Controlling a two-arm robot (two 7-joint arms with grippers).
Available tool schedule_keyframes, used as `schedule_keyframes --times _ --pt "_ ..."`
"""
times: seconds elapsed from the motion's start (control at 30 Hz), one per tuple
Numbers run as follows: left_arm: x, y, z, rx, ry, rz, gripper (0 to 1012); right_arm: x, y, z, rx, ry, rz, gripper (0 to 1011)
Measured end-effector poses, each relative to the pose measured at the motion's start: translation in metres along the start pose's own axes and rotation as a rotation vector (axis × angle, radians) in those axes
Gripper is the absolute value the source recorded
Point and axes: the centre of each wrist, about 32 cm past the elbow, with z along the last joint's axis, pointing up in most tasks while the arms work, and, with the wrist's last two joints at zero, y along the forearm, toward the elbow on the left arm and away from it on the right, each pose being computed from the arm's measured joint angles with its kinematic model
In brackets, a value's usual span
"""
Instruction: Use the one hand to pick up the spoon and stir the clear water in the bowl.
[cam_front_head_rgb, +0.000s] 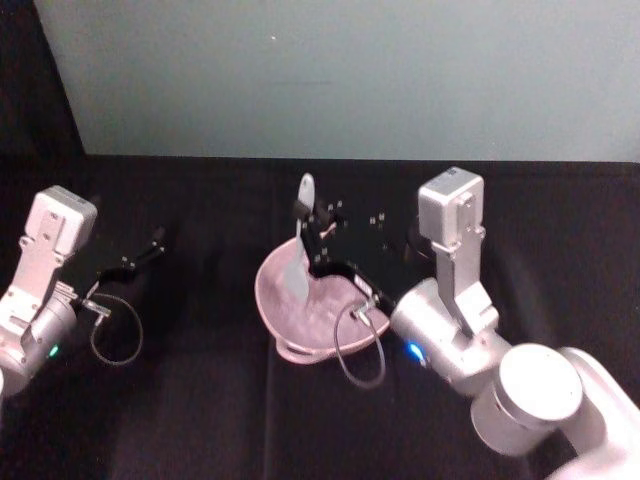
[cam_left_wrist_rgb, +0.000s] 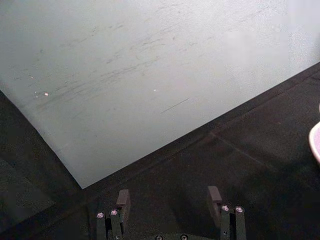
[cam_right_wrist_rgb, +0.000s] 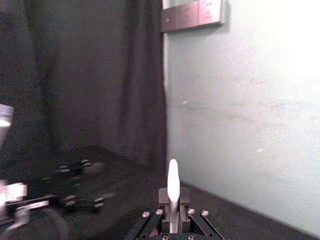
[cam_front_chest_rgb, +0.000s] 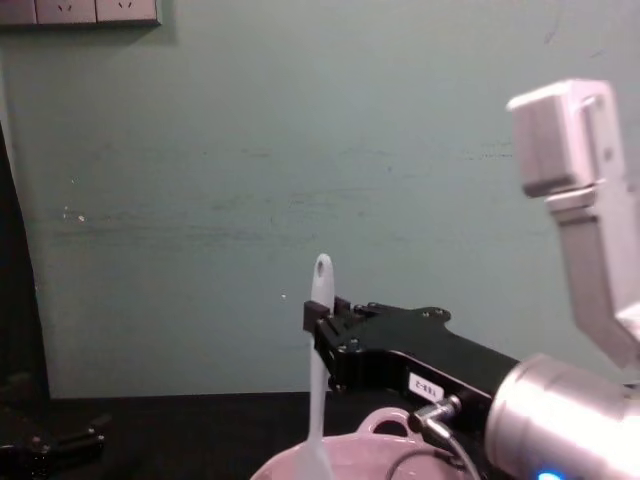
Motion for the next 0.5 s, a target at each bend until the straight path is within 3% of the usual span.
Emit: schedule_keyframes --times 0.23,0.3,0.5 --pt "0.0000 0.0000 0.0000 0.000 0.000 0.000 1011 0.019 0.015 -0.012 0.019 -0.101 -0.094 110" --pt "0.0000 0.0000 0.0000 0.000 0.000 0.000 1011 0.028 0.012 -0.012 0.014 -0.130 -0.127 111" --pt "0.0000 0.0000 0.0000 0.000 0.000 0.000 1011 0.038 -0.004 -0.004 -0.012 -0.140 -0.138 111"
